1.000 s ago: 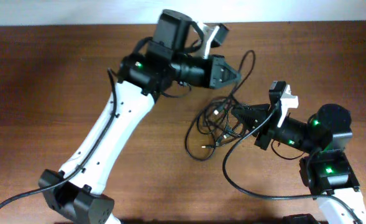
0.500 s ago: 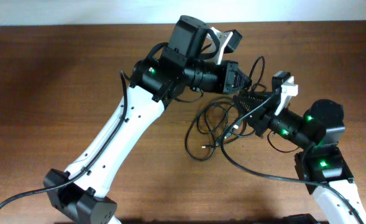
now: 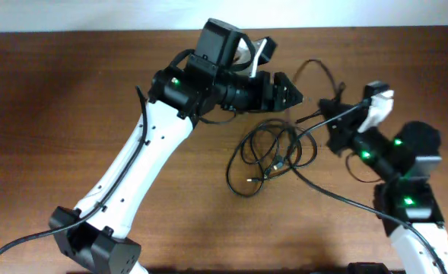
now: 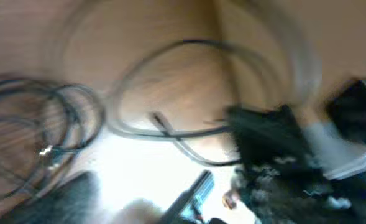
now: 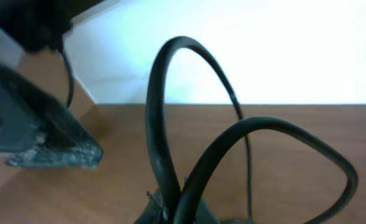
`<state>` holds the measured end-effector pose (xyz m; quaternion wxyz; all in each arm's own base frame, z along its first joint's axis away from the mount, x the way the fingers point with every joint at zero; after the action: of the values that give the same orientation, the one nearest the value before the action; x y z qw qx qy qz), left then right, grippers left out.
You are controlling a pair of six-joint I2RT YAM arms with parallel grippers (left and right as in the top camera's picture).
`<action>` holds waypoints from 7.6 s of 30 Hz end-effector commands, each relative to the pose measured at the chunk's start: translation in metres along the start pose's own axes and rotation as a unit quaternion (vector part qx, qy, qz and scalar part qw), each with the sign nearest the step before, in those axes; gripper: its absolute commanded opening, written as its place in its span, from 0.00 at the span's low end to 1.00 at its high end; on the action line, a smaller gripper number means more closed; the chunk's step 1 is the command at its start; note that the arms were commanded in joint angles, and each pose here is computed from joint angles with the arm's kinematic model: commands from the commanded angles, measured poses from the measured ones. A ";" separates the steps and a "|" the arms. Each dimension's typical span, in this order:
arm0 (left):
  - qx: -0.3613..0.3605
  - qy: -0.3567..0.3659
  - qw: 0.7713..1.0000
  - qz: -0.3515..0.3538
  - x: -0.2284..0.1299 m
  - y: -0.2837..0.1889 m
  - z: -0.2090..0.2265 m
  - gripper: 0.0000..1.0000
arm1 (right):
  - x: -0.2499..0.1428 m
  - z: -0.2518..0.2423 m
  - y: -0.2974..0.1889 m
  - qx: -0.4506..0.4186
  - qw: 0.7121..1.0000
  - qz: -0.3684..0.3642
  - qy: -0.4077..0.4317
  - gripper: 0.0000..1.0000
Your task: Untangle cables
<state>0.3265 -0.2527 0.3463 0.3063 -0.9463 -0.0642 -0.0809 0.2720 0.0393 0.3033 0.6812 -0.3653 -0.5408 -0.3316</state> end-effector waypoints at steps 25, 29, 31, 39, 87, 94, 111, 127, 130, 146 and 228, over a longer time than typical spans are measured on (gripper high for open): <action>0.109 -0.017 0.992 -0.060 0.005 -0.006 0.022 0.99 | -0.139 -0.342 -0.149 -0.657 0.671 0.343 0.015 0.17; 0.109 -0.017 0.992 -0.060 0.005 -0.006 0.022 0.99 | -0.129 -0.321 -0.110 -0.539 0.785 0.299 0.056 0.75; 0.109 -0.017 0.992 -0.060 0.005 -0.006 0.022 0.99 | -0.151 -0.296 -0.097 -0.520 0.774 0.311 0.183 0.99; 0.109 -0.017 0.992 -0.060 0.005 -0.006 0.022 0.99 | 0.013 -0.111 -0.056 -0.290 0.939 0.153 0.105 0.98; 0.309 -0.069 0.948 -0.020 -0.026 -0.024 0.072 0.99 | -0.050 0.019 -0.043 0.024 0.890 0.377 0.256 0.98; 0.439 -0.267 0.848 -0.131 -0.037 -0.038 0.110 0.99 | -0.057 0.011 -0.040 -0.003 0.884 0.395 0.251 0.98; 0.343 -0.260 0.902 -0.042 -0.071 0.058 0.196 0.93 | -0.045 0.011 -0.051 -0.078 0.885 0.360 0.286 0.99; 0.336 0.296 0.893 0.047 -0.078 0.158 0.187 0.32 | -0.061 -0.002 -0.051 -0.127 0.859 0.408 0.281 0.99; 0.374 0.305 0.876 0.009 -0.067 0.153 0.186 0.00 | -0.070 -0.006 -0.044 -0.127 0.847 0.426 0.292 0.98; 0.292 0.261 0.910 -0.135 -0.091 -0.028 0.053 0.00 | -0.030 0.048 -0.117 -0.130 0.911 0.318 0.228 0.98; 0.224 0.330 0.917 0.005 -0.080 0.099 0.085 0.99 | 0.114 0.065 -0.159 -0.233 0.971 -0.042 0.014 0.04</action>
<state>0.2705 -0.2772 0.2153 0.5295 -0.7377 0.0473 -0.4162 0.1372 0.0090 0.4301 0.5821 -0.5001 -0.4545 -0.4522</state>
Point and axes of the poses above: each gripper's point midway between its finger pads, its own y axis out along the fingers, its own z axis along the line the jaws close on, x = y × z, the point moved 8 cm from there along -y, back along the fingers, and after that the axes turned 13 degrees about -y, right-handed, at the moved point
